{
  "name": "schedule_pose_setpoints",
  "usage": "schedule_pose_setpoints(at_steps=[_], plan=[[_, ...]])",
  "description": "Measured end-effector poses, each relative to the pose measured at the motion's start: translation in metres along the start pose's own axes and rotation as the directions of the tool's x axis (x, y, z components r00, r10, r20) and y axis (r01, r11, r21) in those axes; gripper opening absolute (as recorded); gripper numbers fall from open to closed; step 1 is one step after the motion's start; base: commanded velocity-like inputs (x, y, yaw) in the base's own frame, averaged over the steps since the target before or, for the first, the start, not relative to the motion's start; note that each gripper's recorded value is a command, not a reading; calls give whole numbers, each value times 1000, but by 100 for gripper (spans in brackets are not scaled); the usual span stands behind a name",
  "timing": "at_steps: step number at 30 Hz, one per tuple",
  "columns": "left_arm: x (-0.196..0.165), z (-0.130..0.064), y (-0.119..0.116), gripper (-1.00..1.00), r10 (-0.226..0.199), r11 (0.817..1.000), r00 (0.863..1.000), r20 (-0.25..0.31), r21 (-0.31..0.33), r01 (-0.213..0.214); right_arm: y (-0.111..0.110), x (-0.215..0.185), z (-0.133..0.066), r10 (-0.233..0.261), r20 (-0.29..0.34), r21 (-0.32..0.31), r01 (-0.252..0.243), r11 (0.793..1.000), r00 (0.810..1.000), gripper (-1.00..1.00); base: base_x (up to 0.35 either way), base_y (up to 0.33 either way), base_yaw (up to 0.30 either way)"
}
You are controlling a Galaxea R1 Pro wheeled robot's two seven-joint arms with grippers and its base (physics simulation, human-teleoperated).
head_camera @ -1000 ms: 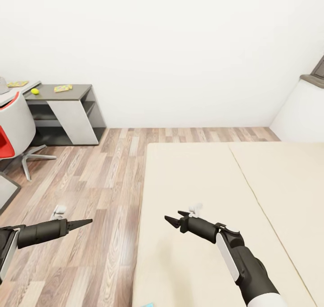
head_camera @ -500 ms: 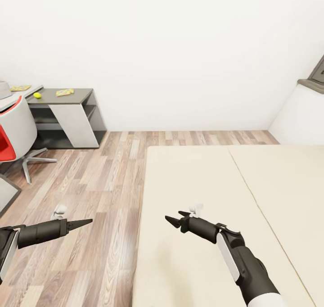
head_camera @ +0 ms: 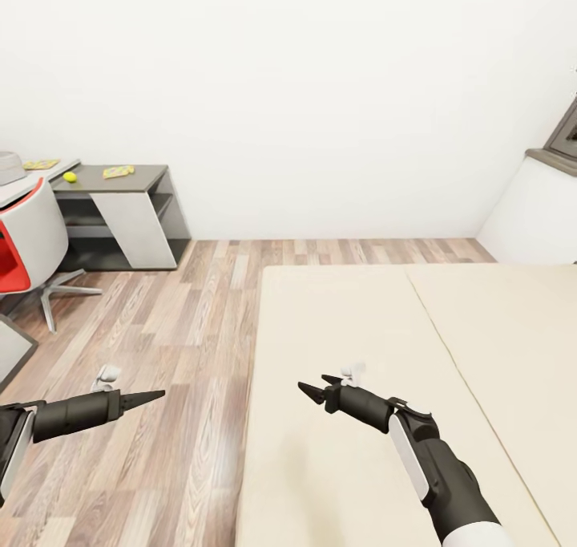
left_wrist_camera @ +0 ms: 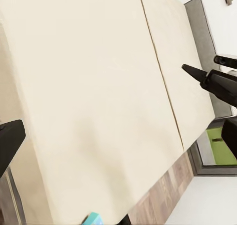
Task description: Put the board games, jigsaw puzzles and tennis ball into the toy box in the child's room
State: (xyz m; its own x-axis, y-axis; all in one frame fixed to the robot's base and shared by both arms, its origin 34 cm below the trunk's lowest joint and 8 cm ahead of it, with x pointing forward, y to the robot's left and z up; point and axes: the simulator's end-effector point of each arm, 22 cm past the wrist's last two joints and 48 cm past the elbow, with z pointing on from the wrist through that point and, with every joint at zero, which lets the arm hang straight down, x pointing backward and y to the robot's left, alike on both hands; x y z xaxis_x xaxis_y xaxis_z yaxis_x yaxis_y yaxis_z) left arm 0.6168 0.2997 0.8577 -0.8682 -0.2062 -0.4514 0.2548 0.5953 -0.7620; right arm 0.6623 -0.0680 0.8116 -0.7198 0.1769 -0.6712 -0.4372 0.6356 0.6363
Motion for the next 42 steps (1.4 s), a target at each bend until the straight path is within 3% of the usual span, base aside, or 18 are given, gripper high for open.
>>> schedule_pose_setpoints(at_steps=[10,15,24,35,36,42], plan=[[-4,-3,16,100,11,995,1000,8,-95,-10,-6,-6,-3,-8,8,40,8,999,1000,100,0,0,0],[-5,-4,35,100,13,981,1000,12,-193,-10,-22,-8,-5,-8,9,123,7,992,1000,100,0,0,0],[-3,6,52,100,3,952,1000,28,-306,5,-47,-13,-12,-9,12,256,6,967,1000,100,0,0,0],[-3,6,81,100,0,876,999,47,-482,23,-67,-13,-21,7,0,378,-7,926,1000,100,0,0,0],[-3,4,85,100,0,863,999,48,-505,24,-71,-11,-22,10,-2,397,-9,918,1000,100,0,0,0],[-5,1,91,100,2,833,998,57,-553,30,-82,-5,-27,30,-16,455,-19,891,999,100,0,0,0]])
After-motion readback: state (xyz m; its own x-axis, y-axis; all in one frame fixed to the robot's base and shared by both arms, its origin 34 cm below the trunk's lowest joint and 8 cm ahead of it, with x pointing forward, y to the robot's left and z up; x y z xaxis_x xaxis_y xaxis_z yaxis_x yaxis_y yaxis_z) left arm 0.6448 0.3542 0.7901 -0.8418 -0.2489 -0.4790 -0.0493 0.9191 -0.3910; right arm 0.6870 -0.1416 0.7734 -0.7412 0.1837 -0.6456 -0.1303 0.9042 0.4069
